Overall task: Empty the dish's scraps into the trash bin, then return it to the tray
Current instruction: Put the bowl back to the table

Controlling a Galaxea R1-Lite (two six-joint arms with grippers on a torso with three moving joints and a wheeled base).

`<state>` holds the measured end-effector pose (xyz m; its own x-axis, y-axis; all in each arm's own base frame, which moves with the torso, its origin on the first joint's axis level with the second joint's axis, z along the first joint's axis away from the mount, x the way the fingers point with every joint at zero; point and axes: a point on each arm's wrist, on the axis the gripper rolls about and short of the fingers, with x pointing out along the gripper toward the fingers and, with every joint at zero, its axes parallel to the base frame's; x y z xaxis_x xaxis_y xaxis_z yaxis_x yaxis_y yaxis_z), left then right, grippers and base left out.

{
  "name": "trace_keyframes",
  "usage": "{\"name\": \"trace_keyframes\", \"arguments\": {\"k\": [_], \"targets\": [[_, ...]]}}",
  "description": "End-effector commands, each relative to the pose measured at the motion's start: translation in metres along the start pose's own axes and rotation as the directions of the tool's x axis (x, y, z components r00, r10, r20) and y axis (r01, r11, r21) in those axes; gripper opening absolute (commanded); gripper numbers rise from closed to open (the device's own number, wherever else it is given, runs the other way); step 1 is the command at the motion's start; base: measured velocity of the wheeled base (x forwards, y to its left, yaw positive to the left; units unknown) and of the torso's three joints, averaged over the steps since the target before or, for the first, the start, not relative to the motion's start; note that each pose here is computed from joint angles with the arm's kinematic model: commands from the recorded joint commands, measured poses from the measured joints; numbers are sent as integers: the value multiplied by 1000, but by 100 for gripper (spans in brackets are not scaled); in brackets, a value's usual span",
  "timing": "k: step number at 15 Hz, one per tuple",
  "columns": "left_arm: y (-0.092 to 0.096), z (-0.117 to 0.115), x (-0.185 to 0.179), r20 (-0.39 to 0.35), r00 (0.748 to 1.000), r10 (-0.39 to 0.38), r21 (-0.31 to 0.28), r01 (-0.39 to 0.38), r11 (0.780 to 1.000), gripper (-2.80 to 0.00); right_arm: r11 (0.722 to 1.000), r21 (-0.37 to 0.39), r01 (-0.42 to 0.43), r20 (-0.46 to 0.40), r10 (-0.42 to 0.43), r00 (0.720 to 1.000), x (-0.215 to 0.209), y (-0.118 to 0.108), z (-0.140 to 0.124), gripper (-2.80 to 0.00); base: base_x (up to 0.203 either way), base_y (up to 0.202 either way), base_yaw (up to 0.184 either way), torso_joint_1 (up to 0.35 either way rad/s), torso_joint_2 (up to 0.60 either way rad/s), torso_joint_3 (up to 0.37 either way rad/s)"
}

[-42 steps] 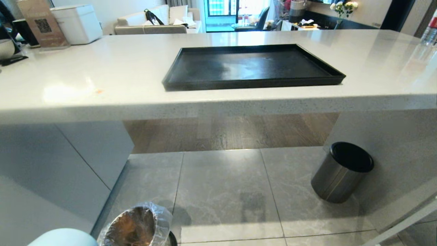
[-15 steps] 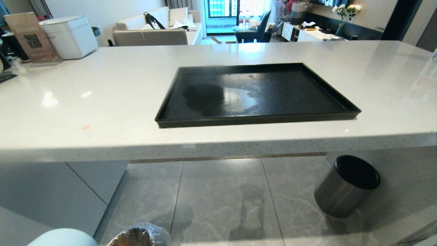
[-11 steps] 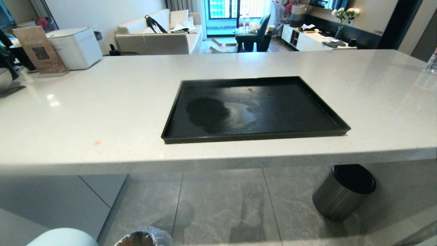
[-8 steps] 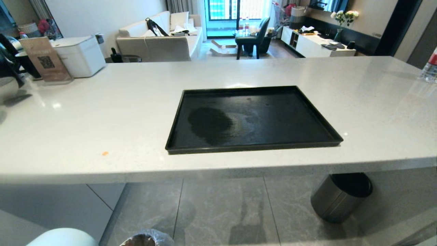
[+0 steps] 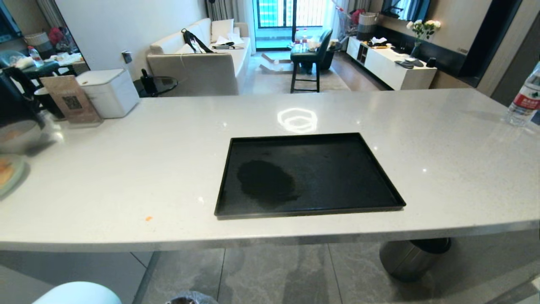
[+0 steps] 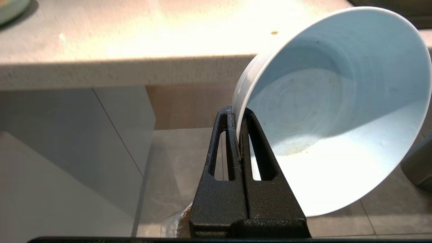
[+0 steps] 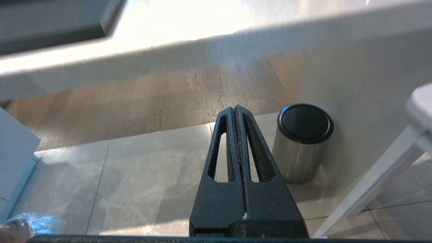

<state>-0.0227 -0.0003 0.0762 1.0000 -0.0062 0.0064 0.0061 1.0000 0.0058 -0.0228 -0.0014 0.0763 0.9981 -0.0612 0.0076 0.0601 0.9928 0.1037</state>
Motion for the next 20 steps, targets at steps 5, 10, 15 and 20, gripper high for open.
{"name": "trace_keyframes", "arguments": {"k": [5, 10, 15, 20], "targets": [[0, 0, 0, 0, 1000, 0, 0, 0, 1000, -280, 1000, 1, 0, 0, 0, 1000, 0, 0, 0, -280, 0, 0, 0, 182, -544, -361], [0, 0, 0, 0, 1000, 0, 0, 0, 1000, -280, 1000, 1, -1, 1, 1, 1000, 0, 0, 0, -280, 0, 0, 0, 223, -607, -377], [0, 0, 0, 0, 1000, 0, 0, 0, 1000, -280, 1000, 1, 0, 0, 0, 1000, 0, 0, 0, -280, 0, 0, 0, 175, -420, -254], [0, 0, 0, 0, 1000, 0, 0, 0, 1000, -280, 1000, 1, 0, 0, 0, 1000, 0, 0, 0, -280, 0, 0, 0, 144, -348, -203]]}}
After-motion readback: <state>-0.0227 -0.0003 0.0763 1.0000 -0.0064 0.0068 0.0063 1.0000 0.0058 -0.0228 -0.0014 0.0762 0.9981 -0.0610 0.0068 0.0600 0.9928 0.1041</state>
